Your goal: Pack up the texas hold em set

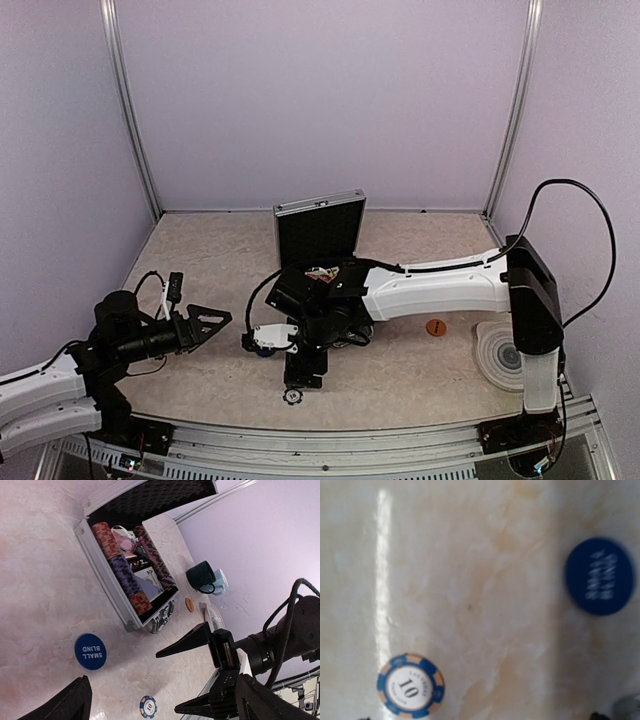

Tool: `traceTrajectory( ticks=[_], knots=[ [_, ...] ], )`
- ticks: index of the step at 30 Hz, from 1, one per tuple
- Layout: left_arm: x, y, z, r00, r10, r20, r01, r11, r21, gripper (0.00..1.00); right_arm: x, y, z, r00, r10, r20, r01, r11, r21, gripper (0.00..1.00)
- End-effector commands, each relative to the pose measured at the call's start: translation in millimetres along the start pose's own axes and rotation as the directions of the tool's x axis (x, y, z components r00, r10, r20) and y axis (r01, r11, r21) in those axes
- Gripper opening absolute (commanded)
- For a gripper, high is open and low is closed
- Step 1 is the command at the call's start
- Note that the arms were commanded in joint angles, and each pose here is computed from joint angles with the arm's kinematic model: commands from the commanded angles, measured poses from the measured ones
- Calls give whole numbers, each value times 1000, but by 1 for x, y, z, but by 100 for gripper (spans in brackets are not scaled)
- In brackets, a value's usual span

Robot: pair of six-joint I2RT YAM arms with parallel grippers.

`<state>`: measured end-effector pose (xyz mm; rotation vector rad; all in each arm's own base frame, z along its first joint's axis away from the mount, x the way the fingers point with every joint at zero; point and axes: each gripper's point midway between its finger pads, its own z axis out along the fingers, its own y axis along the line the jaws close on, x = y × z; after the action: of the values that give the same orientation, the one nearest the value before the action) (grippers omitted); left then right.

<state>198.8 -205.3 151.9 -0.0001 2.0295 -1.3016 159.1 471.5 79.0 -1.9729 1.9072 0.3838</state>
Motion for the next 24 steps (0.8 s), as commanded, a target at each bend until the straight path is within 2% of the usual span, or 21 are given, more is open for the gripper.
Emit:
traceTrajectory(
  ticks=[1, 16, 24],
  knots=[
    [4, 31, -6, 997, -79, 7, 79, 989, -128, 99, 13, 8, 18, 997, -36, -67, 33, 999, -42, 95],
    [3, 39, -9, 994, -105, 13, 106, 982, -156, 99, 36, 43, 59, 976, -100, -194, 80, 991, -106, 95],
    [4, 48, -11, 992, -120, 38, 124, 977, -173, 99, 47, 60, 74, 948, -140, -285, 119, 989, -92, 83]
  ],
)
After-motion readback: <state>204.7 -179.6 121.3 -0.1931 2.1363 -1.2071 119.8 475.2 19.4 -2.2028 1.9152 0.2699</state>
